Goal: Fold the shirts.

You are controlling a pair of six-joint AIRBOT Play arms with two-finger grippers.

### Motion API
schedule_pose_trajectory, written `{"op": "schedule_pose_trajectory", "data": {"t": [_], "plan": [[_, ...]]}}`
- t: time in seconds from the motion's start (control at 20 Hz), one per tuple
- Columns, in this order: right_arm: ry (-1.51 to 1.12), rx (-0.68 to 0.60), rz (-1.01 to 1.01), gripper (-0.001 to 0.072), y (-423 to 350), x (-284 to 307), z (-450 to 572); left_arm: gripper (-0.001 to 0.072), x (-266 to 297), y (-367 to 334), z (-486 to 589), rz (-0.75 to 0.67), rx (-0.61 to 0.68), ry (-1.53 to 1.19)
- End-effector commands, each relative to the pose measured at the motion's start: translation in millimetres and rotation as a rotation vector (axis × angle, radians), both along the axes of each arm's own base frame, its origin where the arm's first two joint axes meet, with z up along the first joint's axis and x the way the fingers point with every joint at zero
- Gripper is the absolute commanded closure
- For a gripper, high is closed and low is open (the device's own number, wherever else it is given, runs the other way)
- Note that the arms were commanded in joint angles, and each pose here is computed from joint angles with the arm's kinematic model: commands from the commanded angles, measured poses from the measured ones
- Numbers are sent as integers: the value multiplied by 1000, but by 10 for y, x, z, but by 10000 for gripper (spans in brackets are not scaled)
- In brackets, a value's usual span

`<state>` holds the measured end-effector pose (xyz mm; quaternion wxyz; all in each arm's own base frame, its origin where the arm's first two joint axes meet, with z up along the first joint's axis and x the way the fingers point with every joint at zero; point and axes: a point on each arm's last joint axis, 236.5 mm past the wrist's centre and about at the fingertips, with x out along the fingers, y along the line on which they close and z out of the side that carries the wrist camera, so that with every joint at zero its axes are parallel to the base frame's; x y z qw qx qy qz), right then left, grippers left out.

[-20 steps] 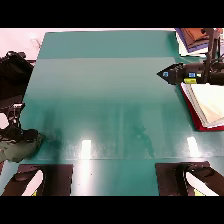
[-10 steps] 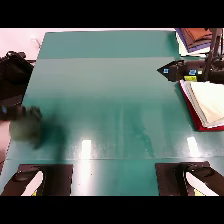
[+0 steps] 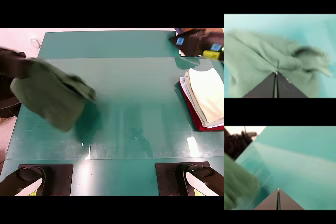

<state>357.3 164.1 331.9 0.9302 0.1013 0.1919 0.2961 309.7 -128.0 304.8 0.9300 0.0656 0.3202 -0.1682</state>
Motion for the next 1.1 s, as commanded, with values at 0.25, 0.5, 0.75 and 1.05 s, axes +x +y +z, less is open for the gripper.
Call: {"op": "schedule_pose_trajectory", "data": {"t": [0.25,0.5,0.75,1.05], "plan": [[-127,-41,-41,693,-135,-104,545,667,13,-2411,-1356,-498,23,261],[-54,-68,-14,693,-93,-83,317,88,421,-2416,-1244,-455,-104,224],[40,-99,19,693,-42,-17,30,87,1347,-861,-1486,-47,-149,327],[91,-107,25,693,-18,121,-158,87,1527,533,-2470,301,-228,503]]}}
